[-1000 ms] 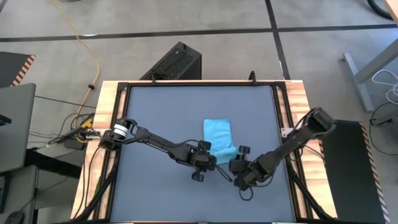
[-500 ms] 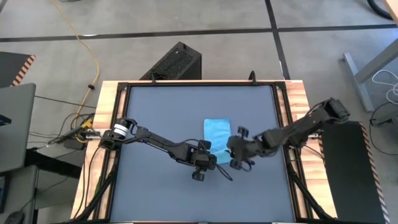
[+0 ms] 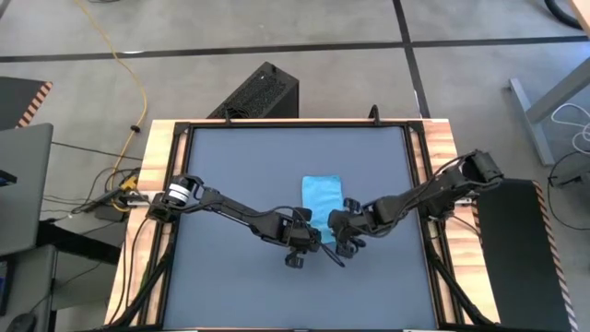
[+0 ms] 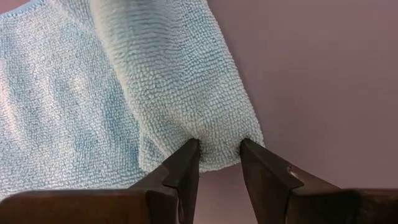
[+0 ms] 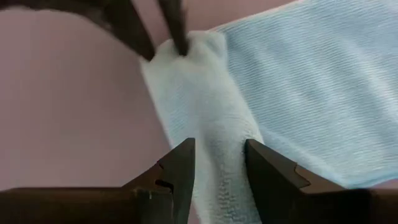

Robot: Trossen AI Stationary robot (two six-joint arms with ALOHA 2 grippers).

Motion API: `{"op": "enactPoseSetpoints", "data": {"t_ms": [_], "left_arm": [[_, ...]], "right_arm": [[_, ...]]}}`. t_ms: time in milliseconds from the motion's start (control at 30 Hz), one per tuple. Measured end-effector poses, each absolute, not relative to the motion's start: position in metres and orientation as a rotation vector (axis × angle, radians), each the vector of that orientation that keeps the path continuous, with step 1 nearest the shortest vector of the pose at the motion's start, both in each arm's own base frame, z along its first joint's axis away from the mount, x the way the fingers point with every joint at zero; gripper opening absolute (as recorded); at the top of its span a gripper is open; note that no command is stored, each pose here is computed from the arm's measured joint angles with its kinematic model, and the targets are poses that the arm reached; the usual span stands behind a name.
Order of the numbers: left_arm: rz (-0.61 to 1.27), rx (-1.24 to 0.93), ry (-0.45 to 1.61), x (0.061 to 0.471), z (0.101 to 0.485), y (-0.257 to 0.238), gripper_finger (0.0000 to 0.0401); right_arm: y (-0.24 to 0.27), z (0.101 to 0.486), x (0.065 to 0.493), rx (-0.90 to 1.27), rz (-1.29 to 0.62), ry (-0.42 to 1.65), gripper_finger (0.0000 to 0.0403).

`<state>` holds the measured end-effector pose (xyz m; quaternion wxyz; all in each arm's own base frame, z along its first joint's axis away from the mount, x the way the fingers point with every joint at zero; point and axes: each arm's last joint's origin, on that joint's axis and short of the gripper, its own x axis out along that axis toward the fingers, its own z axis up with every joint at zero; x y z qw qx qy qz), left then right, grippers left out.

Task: Roll towel
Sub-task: Roll the blue microfiber towel

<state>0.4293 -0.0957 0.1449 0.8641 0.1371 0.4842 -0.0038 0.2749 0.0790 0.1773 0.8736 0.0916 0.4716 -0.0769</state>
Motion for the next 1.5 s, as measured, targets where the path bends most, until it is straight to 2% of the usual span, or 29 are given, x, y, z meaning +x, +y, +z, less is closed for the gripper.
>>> {"op": "enactPoseSetpoints", "data": {"t_ms": [400, 600, 1100, 1500], "left_arm": [[-0.009, 0.290, 1.020, 0.429, 0.145, -0.097, 0.0110], [-0.010, 0.291, 1.021, 0.428, 0.145, -0.097, 0.0110], [-0.011, 0.284, 1.033, 0.427, 0.144, -0.099, 0.0110], [-0.016, 0.267, 1.044, 0.425, 0.144, -0.101, 0.0110]], "right_arm": [[0.098, 0.169, 0.261, 0.115, -0.196, 0.984, 0.0166], [0.095, 0.150, 0.248, 0.150, -0.239, 1.018, 0.0166], [0.099, 0.134, 0.238, 0.239, -0.241, 0.958, 0.0164], [0.098, 0.128, 0.233, 0.293, -0.284, 0.923, 0.0106]]}}
